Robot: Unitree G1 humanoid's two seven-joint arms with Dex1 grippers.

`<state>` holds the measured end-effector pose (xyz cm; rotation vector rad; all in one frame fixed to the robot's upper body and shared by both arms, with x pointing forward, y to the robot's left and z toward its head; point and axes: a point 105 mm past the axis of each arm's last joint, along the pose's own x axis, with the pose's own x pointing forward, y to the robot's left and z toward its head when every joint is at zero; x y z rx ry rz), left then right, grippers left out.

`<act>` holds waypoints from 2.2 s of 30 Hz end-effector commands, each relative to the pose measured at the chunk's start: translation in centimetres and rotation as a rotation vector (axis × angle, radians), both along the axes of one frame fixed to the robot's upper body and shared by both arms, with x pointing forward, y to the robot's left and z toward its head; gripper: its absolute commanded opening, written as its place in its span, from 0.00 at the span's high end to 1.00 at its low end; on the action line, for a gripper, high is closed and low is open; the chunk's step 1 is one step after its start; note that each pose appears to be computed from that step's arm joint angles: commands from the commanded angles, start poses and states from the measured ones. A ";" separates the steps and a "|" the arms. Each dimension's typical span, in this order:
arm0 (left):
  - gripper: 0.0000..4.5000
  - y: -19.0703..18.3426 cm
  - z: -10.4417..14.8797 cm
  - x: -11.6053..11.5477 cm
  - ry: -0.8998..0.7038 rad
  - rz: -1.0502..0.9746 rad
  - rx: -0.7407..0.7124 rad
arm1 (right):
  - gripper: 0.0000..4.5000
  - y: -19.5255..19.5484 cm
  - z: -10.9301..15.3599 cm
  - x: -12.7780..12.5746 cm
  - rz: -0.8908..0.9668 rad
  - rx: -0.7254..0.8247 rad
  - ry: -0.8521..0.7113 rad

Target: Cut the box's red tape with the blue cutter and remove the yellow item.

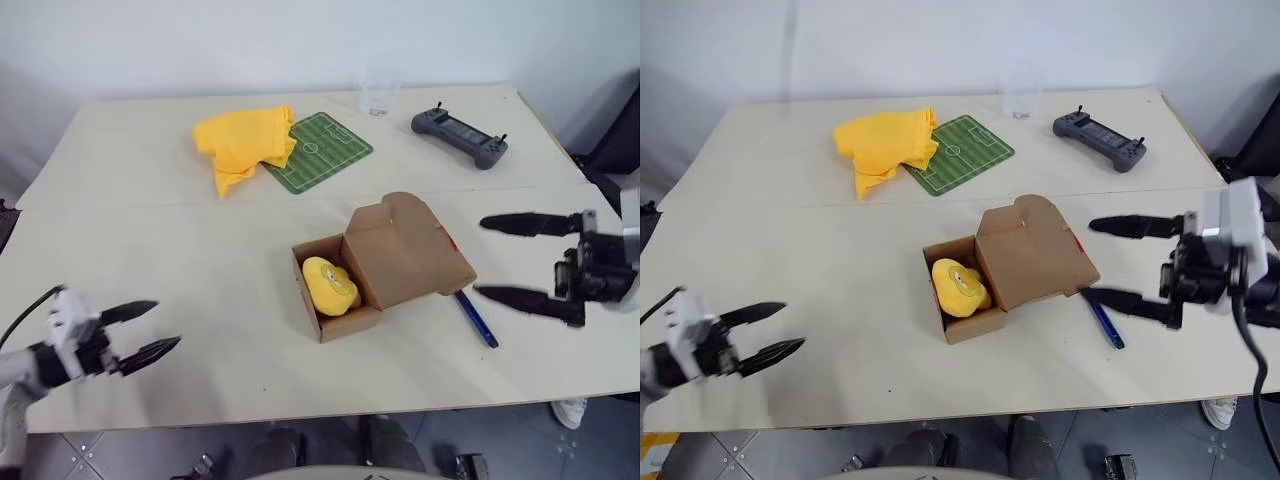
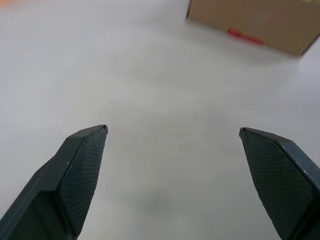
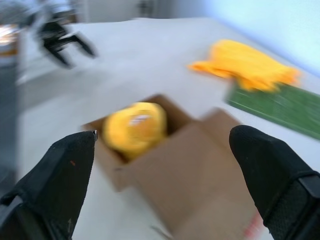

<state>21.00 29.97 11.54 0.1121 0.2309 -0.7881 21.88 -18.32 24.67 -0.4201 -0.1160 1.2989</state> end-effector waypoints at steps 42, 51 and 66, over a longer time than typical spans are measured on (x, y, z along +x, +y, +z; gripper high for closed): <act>0.99 -27.8 11.3 13.3 -0.167 -0.727 0.141 | 0.00 0.8 -0.5 -2.2 -0.190 0.082 -0.010; 0.99 -19.3 14.3 12.7 -0.379 -0.499 -0.264 | 0.00 2.9 -0.6 -0.7 -0.093 0.214 -0.043; 0.77 0.0 3.5 8.0 -0.267 0.223 -0.008 | 0.00 7.6 -3.7 3.2 0.129 0.153 -0.107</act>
